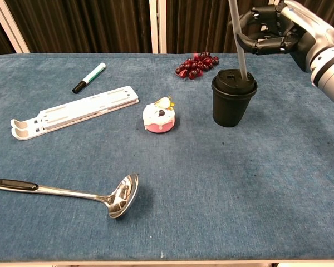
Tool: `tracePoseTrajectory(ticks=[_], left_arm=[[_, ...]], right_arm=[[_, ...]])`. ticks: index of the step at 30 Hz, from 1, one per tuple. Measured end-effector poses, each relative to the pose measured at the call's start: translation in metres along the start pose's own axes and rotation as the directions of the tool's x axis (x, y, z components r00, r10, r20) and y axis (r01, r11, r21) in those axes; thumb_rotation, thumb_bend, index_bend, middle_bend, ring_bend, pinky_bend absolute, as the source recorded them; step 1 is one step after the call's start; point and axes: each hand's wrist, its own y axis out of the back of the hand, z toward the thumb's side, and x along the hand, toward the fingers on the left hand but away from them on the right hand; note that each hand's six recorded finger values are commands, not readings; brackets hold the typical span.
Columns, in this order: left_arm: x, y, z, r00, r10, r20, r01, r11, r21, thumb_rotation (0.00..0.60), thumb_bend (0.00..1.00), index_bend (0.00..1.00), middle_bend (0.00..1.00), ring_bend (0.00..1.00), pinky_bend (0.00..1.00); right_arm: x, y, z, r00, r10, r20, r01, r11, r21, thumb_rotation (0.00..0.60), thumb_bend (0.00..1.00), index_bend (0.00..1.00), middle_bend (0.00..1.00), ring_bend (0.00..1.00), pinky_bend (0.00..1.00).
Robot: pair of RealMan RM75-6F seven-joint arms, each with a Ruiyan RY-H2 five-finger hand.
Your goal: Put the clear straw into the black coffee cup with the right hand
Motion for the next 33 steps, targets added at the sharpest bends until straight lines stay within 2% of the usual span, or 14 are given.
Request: tracePoseTrajectory(ticks=[4, 7, 8, 14, 17, 20, 22, 25, 27, 28, 30, 33], left_arm=[[0.000, 0.000, 0.000, 1.000, 0.000, 0.000, 0.000, 1.000, 0.001, 0.600, 0.08, 0.13, 0.14, 0.07, 0.01], [0.001, 0.001, 0.001, 1.000, 0.003, 0.004, -0.003, 1.000, 0.002, 0.600, 0.08, 0.13, 0.14, 0.07, 0.01], [0.001, 0.001, 0.001, 1.000, 0.004, 0.005, -0.004, 1.000, 0.002, 0.600, 0.08, 0.13, 0.14, 0.07, 0.01], [0.002, 0.002, 0.002, 1.000, 0.005, 0.009, -0.005, 1.000, 0.002, 0.600, 0.08, 0.13, 0.14, 0.07, 0.01], [0.002, 0.002, 0.002, 1.000, 0.006, 0.009, -0.006, 1.000, 0.000, 0.600, 0.08, 0.13, 0.14, 0.07, 0.01], [0.001, 0.001, 0.001, 1.000, 0.003, 0.007, -0.003, 1.000, -0.003, 0.600, 0.08, 0.13, 0.14, 0.07, 0.01], [0.001, 0.000, 0.000, 1.000, 0.003, 0.006, -0.003, 1.000, -0.005, 0.600, 0.08, 0.13, 0.14, 0.07, 0.01], [0.001, -0.001, 0.000, 1.000, 0.004, 0.004, -0.004, 1.000, -0.007, 0.600, 0.08, 0.13, 0.14, 0.07, 0.01], [0.001, -0.001, -0.001, 1.000, 0.006, 0.003, -0.006, 1.000, -0.008, 0.600, 0.08, 0.13, 0.14, 0.07, 0.01], [0.001, -0.001, -0.001, 1.000, 0.007, 0.002, -0.007, 1.000, -0.010, 0.600, 0.08, 0.13, 0.14, 0.07, 0.01], [0.001, -0.002, 0.000, 1.000, 0.007, 0.002, -0.007, 1.000, -0.012, 0.600, 0.08, 0.13, 0.14, 0.07, 0.01], [0.002, -0.002, 0.000, 1.000, 0.011, 0.003, -0.011, 1.000, -0.015, 0.600, 0.08, 0.13, 0.14, 0.07, 0.01]], right_arm=[[0.006, 0.001, -0.009, 1.000, 0.008, 0.021, -0.007, 1.000, -0.024, 0.600, 0.62, 0.36, 0.32, 0.08, 0.15], [0.009, 0.004, -0.011, 0.999, 0.022, 0.022, -0.022, 0.999, -0.029, 0.600, 0.62, 0.19, 0.26, 0.03, 0.09], [0.010, 0.006, -0.011, 0.999, 0.027, 0.019, -0.026, 0.999, -0.028, 0.600, 0.62, 0.16, 0.25, 0.02, 0.08], [0.017, 0.035, -0.002, 1.000, 0.016, -0.026, -0.015, 0.999, 0.051, 0.600, 0.62, 0.15, 0.24, 0.01, 0.06], [0.024, 0.055, 0.001, 0.999, 0.012, -0.035, -0.007, 0.989, 0.148, 0.600, 0.62, 0.16, 0.24, 0.02, 0.07], [0.035, 0.076, 0.003, 1.000, 0.009, -0.025, -0.002, 0.958, 0.285, 0.600, 0.62, 0.18, 0.22, 0.01, 0.07], [0.046, 0.092, 0.004, 1.000, 0.006, -0.002, -0.005, 0.918, 0.398, 0.600, 0.60, 0.15, 0.20, 0.00, 0.07], [0.070, 0.120, 0.006, 0.999, -0.010, 0.049, -0.018, 0.835, 0.550, 0.600, 0.59, 0.12, 0.19, 0.00, 0.07], [0.095, 0.140, 0.008, 0.995, -0.037, 0.098, -0.033, 0.775, 0.632, 0.600, 0.59, 0.11, 0.18, 0.00, 0.07], [0.107, 0.148, 0.008, 0.991, -0.052, 0.120, -0.040, 0.754, 0.655, 0.600, 0.59, 0.11, 0.18, 0.00, 0.06], [0.136, 0.162, 0.006, 0.981, -0.086, 0.175, -0.058, 0.728, 0.683, 0.600, 0.59, 0.11, 0.18, 0.00, 0.06], [0.164, 0.173, 0.003, 0.968, -0.121, 0.221, -0.063, 0.733, 0.677, 0.600, 0.59, 0.11, 0.17, 0.00, 0.06]])
